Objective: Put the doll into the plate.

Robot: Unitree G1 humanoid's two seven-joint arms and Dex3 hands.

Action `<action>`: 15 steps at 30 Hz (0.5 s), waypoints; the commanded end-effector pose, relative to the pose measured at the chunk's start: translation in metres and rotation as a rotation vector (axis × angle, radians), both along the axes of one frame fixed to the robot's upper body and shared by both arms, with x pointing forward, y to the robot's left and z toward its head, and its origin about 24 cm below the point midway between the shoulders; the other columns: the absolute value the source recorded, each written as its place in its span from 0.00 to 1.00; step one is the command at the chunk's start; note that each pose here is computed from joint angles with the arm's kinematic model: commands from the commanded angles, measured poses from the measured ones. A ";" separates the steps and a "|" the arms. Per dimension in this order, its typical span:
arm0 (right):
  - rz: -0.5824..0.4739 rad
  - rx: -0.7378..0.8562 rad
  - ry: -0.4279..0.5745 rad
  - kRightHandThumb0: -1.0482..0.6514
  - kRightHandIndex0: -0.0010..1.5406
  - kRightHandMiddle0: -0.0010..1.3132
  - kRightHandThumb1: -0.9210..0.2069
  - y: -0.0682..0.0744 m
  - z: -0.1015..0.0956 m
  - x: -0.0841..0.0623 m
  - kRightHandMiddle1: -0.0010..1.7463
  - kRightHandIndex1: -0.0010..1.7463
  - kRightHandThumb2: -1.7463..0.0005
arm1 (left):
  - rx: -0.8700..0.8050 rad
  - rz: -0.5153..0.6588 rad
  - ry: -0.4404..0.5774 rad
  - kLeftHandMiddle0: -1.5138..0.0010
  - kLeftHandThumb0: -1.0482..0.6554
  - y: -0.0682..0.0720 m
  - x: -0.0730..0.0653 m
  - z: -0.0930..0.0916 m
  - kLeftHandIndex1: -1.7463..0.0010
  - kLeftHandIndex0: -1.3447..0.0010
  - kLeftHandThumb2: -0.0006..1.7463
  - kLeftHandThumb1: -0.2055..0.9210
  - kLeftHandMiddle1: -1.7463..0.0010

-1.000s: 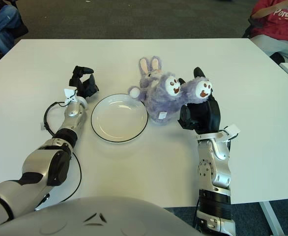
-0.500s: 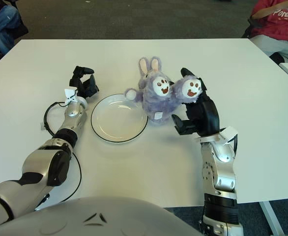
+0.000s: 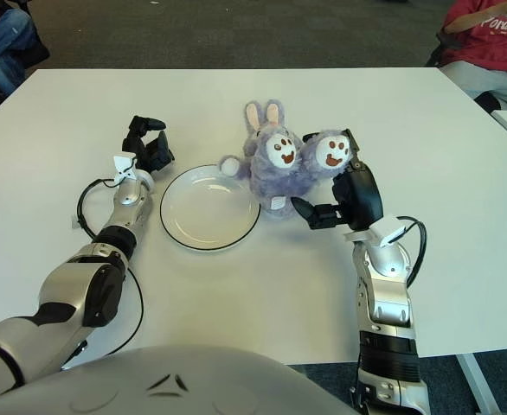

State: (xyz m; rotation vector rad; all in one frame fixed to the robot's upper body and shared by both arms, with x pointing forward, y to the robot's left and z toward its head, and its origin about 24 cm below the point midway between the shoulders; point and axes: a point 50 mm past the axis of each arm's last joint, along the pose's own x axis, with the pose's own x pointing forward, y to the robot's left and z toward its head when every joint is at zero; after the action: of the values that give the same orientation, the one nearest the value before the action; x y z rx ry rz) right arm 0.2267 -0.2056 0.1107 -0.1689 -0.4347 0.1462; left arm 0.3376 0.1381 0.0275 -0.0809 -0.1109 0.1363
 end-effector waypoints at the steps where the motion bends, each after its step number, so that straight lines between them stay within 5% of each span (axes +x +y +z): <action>1: 0.011 0.095 -0.010 0.25 0.00 0.01 0.51 0.002 0.001 0.004 0.98 0.87 0.47 | -0.019 0.033 0.165 0.33 0.38 0.009 -0.032 -0.047 0.00 0.69 0.57 0.69 0.00; 6: 0.035 0.229 0.013 0.33 0.00 0.04 0.58 0.004 0.000 0.005 1.00 0.95 0.41 | -0.022 0.029 0.167 0.33 0.38 0.009 -0.032 -0.047 0.00 0.69 0.57 0.69 0.00; 10: 0.042 0.308 0.013 0.51 0.06 0.08 0.63 0.004 0.001 0.006 1.00 0.99 0.32 | -0.027 0.031 0.171 0.33 0.38 0.009 -0.032 -0.047 0.00 0.69 0.57 0.69 0.00; 12: 0.042 0.331 0.009 0.67 0.17 0.10 0.48 0.005 0.002 0.006 1.00 0.98 0.38 | -0.030 0.031 0.172 0.33 0.38 0.009 -0.032 -0.048 0.00 0.69 0.57 0.69 0.00; 15: 0.038 0.367 -0.004 0.80 0.30 0.13 0.44 0.006 0.002 0.006 1.00 0.95 0.38 | -0.035 0.031 0.176 0.34 0.38 0.009 -0.032 -0.048 0.00 0.70 0.56 0.70 0.00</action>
State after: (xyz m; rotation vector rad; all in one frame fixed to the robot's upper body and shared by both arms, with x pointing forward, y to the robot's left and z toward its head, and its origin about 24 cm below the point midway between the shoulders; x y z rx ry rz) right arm 0.2314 -0.2003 0.1054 0.1567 -0.4186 0.1137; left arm 0.3377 0.1381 0.0275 -0.0835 -0.1108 0.1335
